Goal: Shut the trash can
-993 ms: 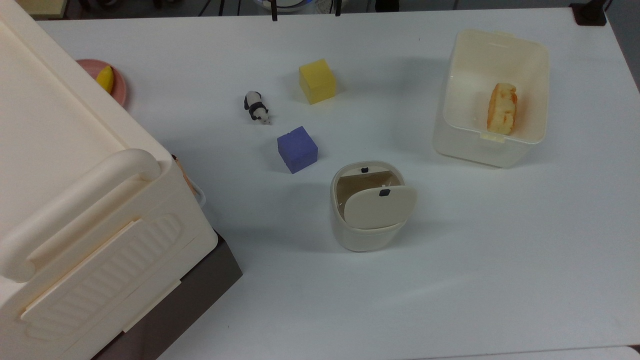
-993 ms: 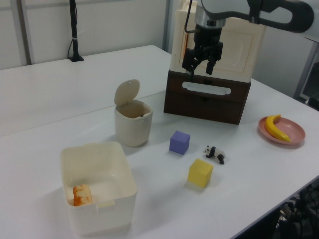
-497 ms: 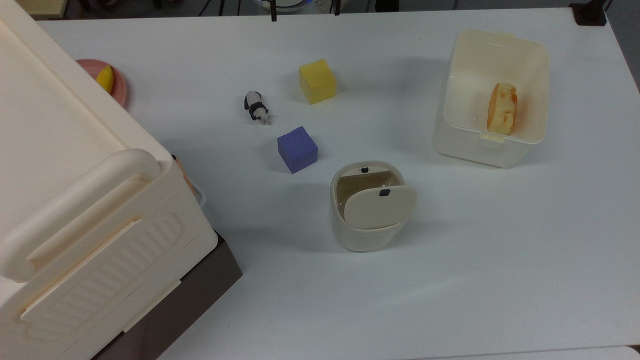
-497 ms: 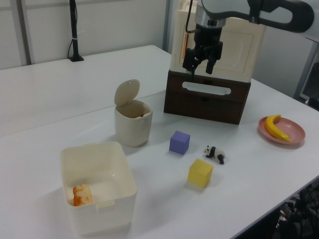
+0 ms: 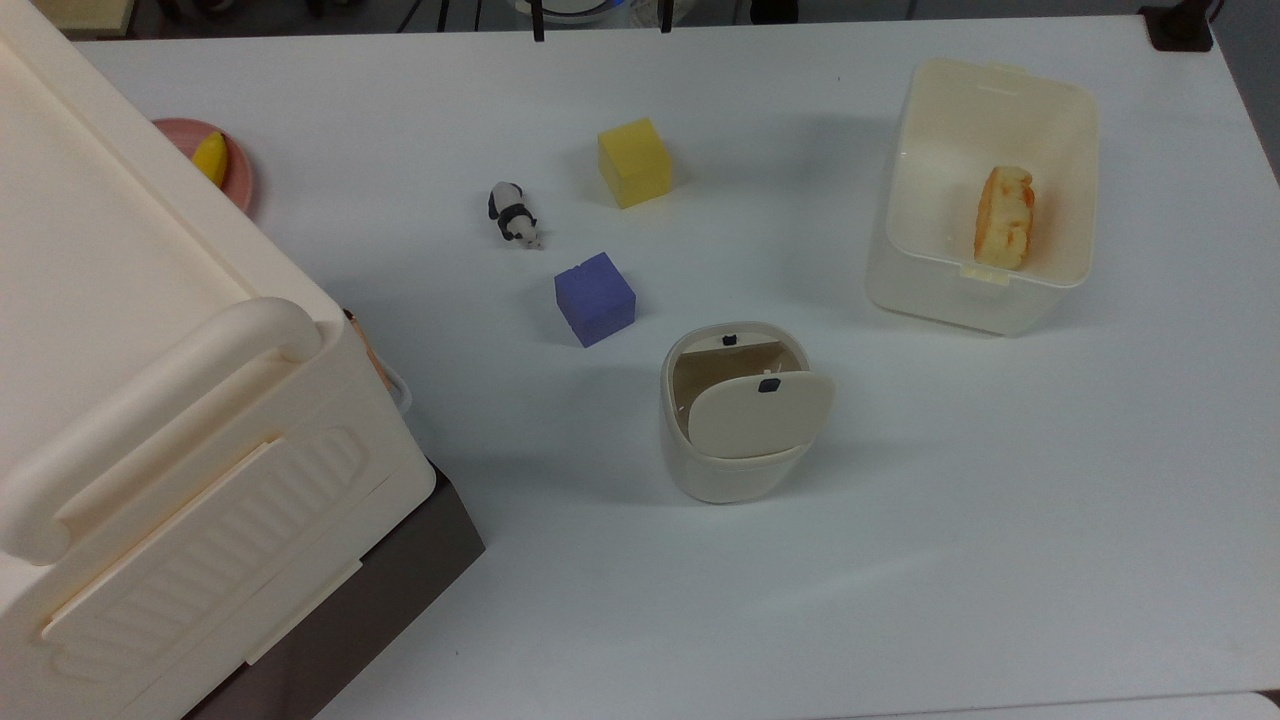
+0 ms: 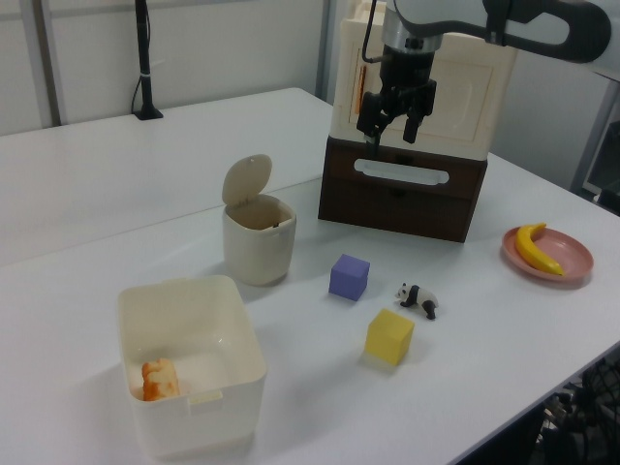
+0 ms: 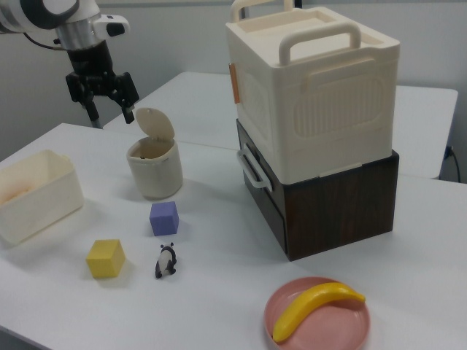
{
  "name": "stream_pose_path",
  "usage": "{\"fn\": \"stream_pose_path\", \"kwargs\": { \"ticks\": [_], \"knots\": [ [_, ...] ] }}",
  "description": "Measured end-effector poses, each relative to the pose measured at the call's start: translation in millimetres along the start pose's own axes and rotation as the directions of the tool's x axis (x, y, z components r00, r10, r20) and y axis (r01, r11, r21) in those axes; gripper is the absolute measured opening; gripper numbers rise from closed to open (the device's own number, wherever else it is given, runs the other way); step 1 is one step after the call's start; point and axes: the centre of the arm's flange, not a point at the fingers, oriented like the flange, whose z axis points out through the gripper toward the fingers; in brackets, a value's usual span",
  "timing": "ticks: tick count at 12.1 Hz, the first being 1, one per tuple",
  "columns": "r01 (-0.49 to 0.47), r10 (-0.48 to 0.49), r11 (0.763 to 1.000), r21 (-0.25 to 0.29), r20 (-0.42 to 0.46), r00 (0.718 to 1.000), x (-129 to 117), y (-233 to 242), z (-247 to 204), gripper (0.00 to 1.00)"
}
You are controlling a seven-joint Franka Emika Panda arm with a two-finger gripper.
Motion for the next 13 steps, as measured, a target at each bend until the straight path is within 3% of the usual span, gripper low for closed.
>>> {"fn": "stream_pose_path", "kwargs": {
  "ticks": [4,5,8,10,12,13],
  "knots": [
    [-0.004,0.004,1.000,0.000,0.002,1.000,0.1,0.0,0.9,0.95],
    [-0.004,0.004,1.000,0.000,0.002,1.000,0.1,0.0,1.2,0.86],
    [-0.003,0.003,1.000,0.000,0.004,1.000,0.4,-0.1,2.3,0.33],
    [-0.001,0.001,1.000,0.000,0.005,1.000,0.4,-0.1,2.5,0.32],
    [0.001,-0.001,1.000,0.000,0.005,1.000,0.5,-0.1,2.8,0.01],
    [0.001,-0.001,1.000,0.000,0.006,1.000,0.6,-0.1,3.1,0.01]
  ]
}}
